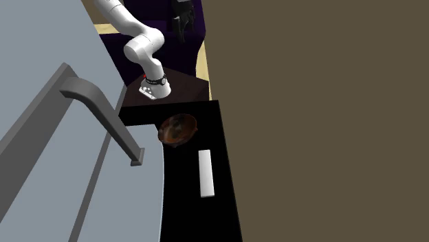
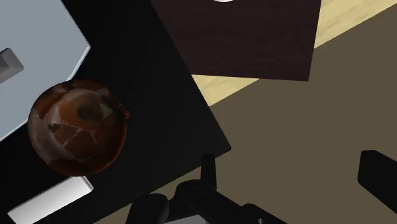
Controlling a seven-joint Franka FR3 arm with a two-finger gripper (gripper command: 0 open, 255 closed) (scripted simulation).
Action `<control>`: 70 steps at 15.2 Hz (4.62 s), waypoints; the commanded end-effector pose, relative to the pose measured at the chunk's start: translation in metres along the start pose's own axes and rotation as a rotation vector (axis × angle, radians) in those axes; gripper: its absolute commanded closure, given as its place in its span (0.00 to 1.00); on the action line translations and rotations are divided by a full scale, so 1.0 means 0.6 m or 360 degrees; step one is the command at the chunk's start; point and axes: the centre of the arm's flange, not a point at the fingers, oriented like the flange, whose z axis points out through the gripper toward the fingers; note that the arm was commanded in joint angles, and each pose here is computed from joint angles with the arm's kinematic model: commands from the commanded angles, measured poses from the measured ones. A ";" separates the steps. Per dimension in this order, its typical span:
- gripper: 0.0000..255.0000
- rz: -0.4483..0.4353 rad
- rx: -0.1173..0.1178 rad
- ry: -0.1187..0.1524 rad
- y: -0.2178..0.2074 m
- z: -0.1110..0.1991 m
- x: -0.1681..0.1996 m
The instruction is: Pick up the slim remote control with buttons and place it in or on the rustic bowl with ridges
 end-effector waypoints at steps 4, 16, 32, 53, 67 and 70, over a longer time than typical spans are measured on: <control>0.00 0.0096 -0.0010 0.0006 0.031 0.034 0.045; 0.00 0.0481 -0.0050 0.0031 0.182 0.166 0.207; 0.00 0.0994 -0.0103 0.0065 0.441 0.331 0.360; 0.00 0.1465 -0.0151 0.0096 0.721 0.525 0.424; 1.00 0.1465 -0.0151 0.0095 0.723 0.539 0.424; 1.00 0.1465 -0.0151 0.0095 0.723 0.539 0.424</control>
